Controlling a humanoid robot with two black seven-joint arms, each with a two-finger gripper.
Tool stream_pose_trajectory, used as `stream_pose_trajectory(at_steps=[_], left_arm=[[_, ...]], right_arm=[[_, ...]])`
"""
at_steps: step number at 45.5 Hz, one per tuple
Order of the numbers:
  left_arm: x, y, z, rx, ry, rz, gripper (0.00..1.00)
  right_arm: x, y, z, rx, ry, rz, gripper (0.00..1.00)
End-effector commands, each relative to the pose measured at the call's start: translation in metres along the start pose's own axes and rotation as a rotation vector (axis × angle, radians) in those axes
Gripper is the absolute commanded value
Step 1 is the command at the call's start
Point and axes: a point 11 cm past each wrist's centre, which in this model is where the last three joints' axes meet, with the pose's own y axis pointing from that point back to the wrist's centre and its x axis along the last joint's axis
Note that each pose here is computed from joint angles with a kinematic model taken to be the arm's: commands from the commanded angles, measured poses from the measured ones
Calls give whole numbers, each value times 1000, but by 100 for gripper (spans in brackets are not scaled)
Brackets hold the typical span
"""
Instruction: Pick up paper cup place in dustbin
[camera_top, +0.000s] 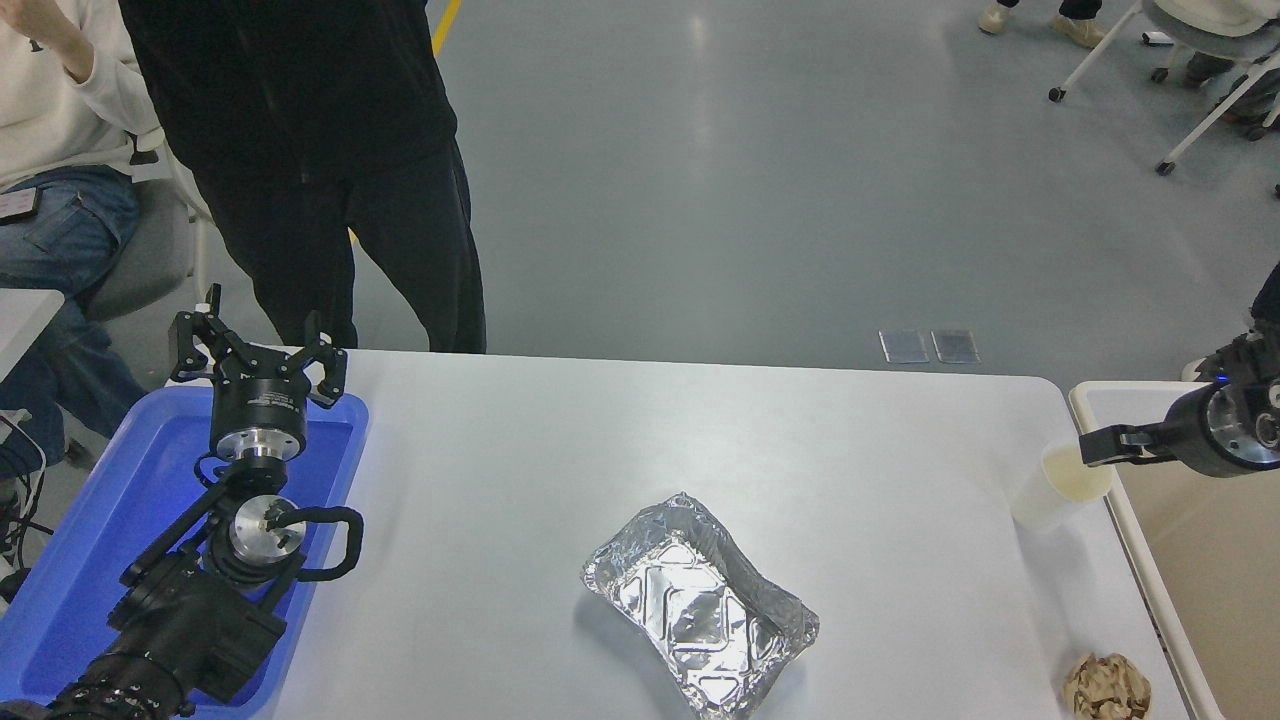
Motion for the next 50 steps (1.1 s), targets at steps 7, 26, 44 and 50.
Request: stream_pose_trajectory(at_steps=[7, 26, 44, 50], left_arm=[[0, 0, 0, 0, 0, 0, 99], [0, 0, 0, 0, 0, 0, 99], [0, 0, 0, 0, 0, 0, 99], [0, 0, 0, 0, -1, 1, 99]], right_arm=[[-2, -26, 3, -25, -25, 46, 99], [-9, -39, -6, -13, -17, 87, 99], [-23, -48, -5, -17, -16, 97, 94], [-22, -50, -6, -20, -11, 107, 93]])
